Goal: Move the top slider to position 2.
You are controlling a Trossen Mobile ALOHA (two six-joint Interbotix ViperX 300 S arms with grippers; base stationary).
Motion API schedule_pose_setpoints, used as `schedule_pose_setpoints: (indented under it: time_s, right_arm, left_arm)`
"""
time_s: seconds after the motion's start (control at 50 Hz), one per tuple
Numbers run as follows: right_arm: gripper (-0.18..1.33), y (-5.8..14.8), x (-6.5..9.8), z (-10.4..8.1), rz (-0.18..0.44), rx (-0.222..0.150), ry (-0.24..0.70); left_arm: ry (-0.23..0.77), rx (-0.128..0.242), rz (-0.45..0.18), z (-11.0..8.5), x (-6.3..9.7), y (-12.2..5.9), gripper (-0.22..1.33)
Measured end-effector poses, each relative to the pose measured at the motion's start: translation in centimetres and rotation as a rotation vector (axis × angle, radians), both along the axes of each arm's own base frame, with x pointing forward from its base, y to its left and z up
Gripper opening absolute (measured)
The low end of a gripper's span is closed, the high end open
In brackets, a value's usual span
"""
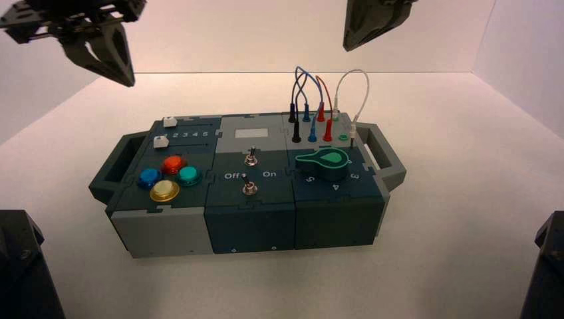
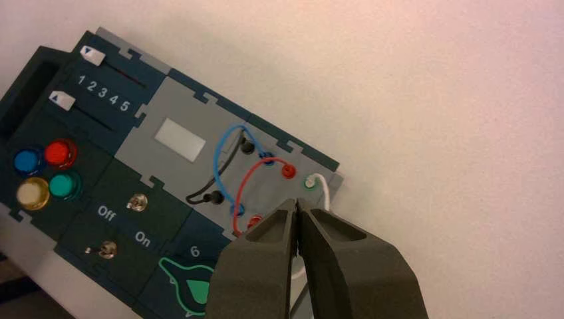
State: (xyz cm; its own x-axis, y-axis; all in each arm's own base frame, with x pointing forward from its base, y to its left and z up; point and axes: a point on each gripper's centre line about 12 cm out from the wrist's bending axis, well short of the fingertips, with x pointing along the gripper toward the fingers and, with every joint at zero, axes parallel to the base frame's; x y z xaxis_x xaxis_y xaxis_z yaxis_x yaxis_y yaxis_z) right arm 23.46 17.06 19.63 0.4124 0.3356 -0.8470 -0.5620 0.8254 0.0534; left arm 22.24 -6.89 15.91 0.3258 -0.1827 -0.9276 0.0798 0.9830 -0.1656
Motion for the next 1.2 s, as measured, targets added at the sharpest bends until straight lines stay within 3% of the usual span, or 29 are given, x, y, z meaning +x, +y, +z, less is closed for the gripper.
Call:
schedule_pose_setpoints:
  time_s: [0.3, 0.66, 1.2]
  right_arm:
    - [-0.14, 0.1, 0.1, -0.1, 0.003, -0.002, 0.002]
    - [-0.14, 0.1, 0.0, -0.1, 0.002, -0.001, 0.005]
    - [-0.14, 0.2, 0.1, 0.1, 0.004, 0.000, 0.002]
  left_arm:
    - [0.082, 0.022, 0.000, -2.1, 1.9, -0.5, -0.16]
    - [0.147, 0.042, 0.006, -4.7, 3.0, -0.7, -0.16]
    - [0.181, 0.052, 0.007, -6.1, 4.4, -1.1, -0.16]
